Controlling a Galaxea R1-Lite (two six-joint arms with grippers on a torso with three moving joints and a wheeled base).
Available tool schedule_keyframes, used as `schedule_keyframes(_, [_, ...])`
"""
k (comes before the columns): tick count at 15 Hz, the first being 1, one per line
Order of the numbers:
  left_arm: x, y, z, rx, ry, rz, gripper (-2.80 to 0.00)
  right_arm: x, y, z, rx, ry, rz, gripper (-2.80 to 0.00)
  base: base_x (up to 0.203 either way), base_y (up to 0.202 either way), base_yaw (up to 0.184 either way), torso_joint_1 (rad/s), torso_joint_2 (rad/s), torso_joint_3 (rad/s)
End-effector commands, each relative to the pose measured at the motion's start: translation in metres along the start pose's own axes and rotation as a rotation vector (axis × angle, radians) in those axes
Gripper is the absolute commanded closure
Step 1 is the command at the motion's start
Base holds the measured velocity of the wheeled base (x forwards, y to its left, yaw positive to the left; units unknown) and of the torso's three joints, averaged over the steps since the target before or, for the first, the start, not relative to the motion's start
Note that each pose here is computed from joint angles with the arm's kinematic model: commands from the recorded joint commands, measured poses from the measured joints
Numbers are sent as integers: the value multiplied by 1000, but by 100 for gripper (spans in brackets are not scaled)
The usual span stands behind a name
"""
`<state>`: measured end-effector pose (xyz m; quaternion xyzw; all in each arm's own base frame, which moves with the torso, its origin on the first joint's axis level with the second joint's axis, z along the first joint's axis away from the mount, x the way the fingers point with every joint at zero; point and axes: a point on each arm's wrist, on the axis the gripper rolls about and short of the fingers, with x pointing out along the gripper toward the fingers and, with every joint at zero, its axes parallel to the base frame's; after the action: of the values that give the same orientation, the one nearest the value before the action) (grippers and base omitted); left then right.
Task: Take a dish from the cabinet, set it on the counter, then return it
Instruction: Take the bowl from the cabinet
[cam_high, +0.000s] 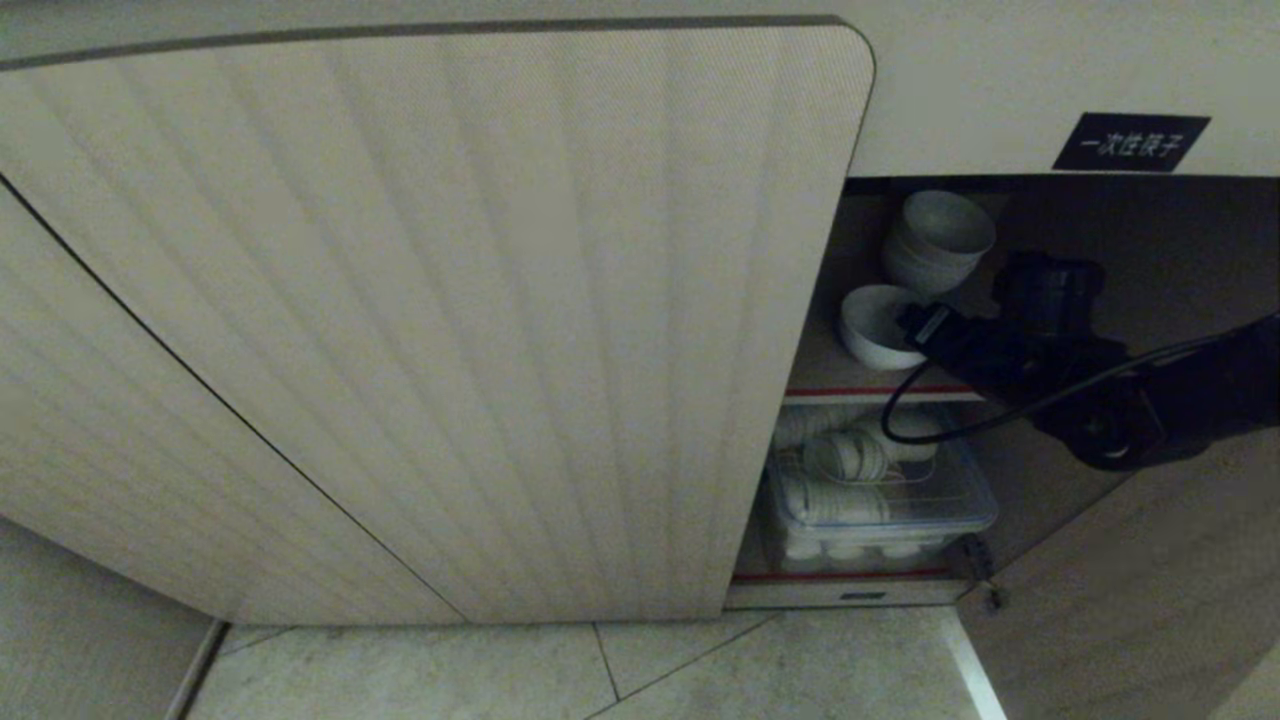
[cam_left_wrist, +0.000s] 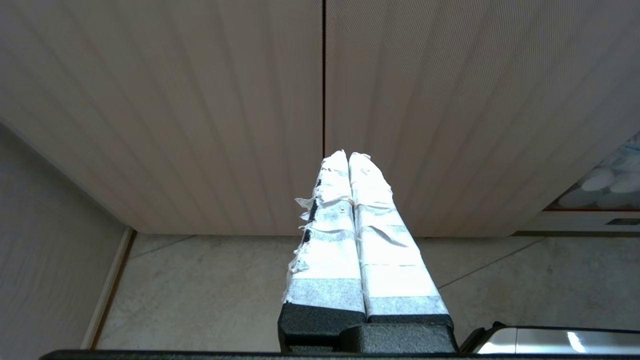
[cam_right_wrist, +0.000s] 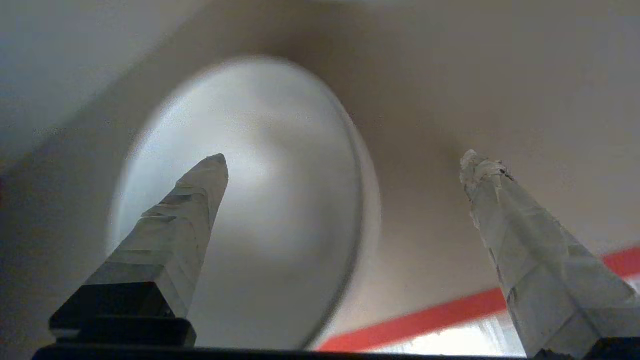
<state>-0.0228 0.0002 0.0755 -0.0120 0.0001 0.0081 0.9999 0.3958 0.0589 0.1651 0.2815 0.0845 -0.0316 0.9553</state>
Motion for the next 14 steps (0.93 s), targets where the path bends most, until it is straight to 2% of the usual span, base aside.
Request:
schedule_keyframes(1, [0,0,0,-1,0,1,0,0,-1,-1,2,21,-16,-280,0,0,0,0,0,0])
schedule_keyframes(10, [0,0,0,-2,0,1,0,8,-2,2,34,88,-63,-280,0,0,0,0,0,0])
schedule_keyframes(14, [0,0,0,-1,0,1,0,13,-1,1,34,87,-61,-280,0,0,0,0,0,0])
